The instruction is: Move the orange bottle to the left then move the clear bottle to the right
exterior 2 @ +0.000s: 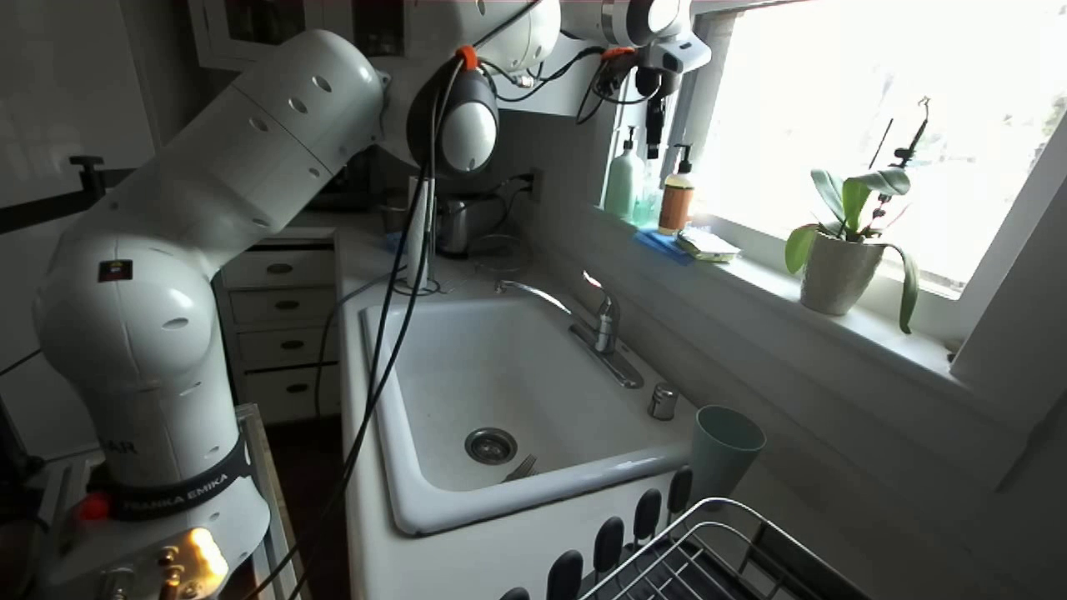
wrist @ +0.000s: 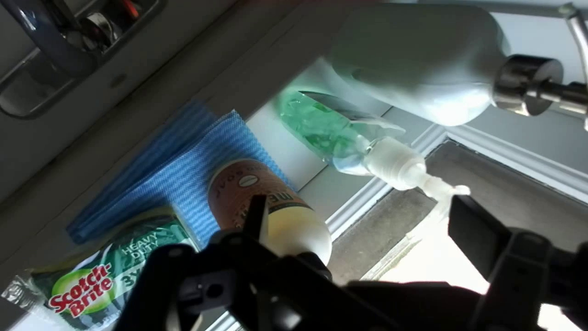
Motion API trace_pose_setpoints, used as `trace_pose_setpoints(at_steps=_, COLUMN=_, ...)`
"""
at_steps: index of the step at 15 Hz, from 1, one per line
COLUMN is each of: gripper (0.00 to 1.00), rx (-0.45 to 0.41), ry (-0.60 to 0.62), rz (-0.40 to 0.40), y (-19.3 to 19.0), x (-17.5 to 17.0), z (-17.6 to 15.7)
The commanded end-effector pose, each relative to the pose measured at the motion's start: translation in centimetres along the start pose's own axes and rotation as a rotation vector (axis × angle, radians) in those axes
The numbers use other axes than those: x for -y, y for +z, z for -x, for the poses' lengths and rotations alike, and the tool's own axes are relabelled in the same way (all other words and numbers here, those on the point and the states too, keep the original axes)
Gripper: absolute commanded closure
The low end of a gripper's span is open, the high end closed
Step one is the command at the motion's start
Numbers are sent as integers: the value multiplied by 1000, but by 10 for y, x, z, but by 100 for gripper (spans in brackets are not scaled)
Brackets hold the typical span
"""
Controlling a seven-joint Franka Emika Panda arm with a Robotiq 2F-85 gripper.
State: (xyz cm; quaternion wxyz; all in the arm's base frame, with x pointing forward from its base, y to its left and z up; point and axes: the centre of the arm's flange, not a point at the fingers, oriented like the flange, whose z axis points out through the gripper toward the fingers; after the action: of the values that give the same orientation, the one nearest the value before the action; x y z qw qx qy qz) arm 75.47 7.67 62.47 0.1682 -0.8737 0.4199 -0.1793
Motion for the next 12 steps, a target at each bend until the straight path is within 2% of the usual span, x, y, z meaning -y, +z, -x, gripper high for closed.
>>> trace_pose_setpoints(at_steps=1, gripper=0, rx=15, ry=10, rz=-17, y=-1, x=48, z=-22)
trace_pose_setpoints(at_steps=6, gripper=0, rx=-15, ry=-62, rz=-68, y=6, x=49, z=-25)
trace_pose_setpoints(at_steps=9, gripper=0, rx=-33, ry=-186, rz=-103, y=9, x=49, z=-26)
trace_pose_setpoints(at_steps=12, gripper=0, rx=-5, ry=-300, rz=-108, y=10, x=48, z=-19)
